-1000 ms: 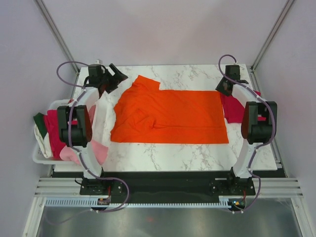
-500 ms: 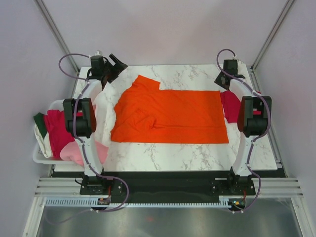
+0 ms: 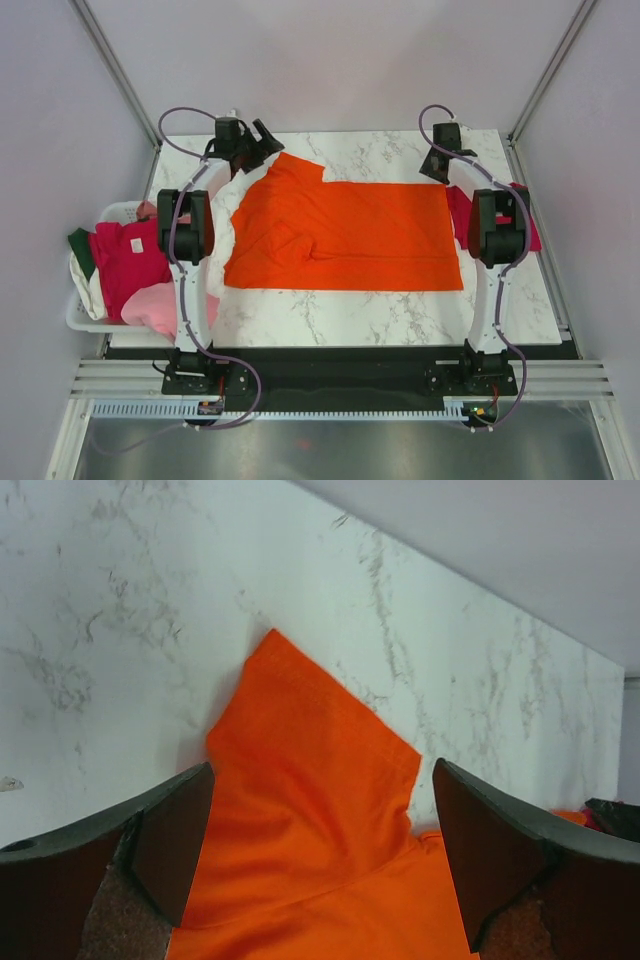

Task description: Fold and stack the t-shirts

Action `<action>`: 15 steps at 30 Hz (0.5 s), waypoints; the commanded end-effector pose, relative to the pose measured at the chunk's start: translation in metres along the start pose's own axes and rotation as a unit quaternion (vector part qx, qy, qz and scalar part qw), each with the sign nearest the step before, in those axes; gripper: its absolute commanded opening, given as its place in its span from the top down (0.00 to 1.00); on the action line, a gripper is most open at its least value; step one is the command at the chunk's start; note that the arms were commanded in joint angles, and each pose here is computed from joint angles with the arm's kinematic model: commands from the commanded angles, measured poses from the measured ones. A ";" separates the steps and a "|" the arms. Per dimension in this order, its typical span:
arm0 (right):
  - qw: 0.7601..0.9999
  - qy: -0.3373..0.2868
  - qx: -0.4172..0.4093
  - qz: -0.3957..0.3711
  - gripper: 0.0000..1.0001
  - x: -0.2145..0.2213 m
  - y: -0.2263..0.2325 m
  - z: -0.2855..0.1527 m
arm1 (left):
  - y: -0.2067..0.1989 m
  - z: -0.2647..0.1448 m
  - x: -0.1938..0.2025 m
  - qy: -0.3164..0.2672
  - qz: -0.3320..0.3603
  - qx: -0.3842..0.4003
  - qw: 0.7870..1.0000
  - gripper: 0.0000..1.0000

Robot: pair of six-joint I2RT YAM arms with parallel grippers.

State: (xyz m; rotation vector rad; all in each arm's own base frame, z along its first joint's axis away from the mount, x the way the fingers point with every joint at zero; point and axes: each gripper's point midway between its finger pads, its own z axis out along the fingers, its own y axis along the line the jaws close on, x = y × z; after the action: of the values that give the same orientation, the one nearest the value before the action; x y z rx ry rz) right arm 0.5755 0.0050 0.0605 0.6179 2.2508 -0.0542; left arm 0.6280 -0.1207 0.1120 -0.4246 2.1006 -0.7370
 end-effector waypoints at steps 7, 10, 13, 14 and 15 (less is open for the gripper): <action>0.998 0.011 0.053 -0.015 0.50 0.001 -0.016 0.014 | 0.008 0.022 0.005 0.017 0.035 -0.015 0.999 0.07; 0.998 0.016 0.057 -0.016 0.50 0.004 -0.019 0.013 | 0.011 0.025 0.007 0.020 0.035 -0.022 0.999 0.10; 0.998 0.019 0.058 -0.015 0.48 0.006 -0.020 0.010 | 0.010 0.027 0.007 0.021 0.038 -0.022 0.999 0.11; 0.998 0.015 0.059 -0.013 0.48 0.003 -0.021 0.008 | 0.011 0.026 0.007 0.021 0.037 -0.023 0.999 0.12; 0.998 0.015 0.061 -0.013 0.46 0.003 -0.022 0.007 | 0.011 0.026 0.007 0.022 0.038 -0.024 0.999 0.12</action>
State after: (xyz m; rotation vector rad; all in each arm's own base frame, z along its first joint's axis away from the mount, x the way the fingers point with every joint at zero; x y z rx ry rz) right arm 0.5680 -0.0064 0.0285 0.6457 2.3372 -0.1628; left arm 0.6382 -0.1256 0.0835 -0.4095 2.1800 -0.6983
